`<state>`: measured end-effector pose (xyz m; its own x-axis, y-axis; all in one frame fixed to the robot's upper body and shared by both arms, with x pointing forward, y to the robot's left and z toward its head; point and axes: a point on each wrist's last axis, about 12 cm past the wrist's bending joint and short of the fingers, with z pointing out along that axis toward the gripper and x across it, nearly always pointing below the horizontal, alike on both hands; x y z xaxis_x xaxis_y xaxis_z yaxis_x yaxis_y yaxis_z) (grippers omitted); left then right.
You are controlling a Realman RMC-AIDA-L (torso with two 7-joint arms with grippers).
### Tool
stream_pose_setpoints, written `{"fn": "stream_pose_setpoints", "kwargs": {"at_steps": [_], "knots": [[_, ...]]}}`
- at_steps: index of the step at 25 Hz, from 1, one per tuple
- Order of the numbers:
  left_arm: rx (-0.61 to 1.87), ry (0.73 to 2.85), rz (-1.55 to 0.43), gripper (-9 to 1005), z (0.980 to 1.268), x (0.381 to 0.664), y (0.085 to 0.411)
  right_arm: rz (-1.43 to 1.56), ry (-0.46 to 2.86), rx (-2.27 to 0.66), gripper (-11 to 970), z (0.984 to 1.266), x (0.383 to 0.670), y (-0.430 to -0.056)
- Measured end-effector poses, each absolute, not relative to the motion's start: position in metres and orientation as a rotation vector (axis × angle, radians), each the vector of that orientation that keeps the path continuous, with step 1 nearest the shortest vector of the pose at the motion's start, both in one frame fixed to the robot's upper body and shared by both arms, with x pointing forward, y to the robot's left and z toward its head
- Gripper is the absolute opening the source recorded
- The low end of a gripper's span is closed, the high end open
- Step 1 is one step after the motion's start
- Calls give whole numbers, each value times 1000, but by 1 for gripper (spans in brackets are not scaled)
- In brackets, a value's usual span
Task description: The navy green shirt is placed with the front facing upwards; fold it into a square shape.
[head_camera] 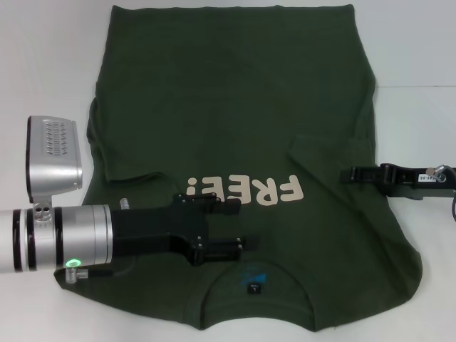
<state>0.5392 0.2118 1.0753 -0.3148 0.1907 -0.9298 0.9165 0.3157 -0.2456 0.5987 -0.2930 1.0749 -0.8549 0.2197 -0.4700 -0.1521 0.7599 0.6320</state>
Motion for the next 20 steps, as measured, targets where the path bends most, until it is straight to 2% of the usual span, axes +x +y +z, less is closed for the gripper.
{"fn": "stream_pose_setpoints", "kwargs": {"at_steps": [11,20], "knots": [[1000,1726,-1056,734,1076,540,212,913,2425,52,822,1070,601,-286],[992,1729,-1048,733,1075,540,214,1007,2413,-97,823,1074,599,-260]]}}
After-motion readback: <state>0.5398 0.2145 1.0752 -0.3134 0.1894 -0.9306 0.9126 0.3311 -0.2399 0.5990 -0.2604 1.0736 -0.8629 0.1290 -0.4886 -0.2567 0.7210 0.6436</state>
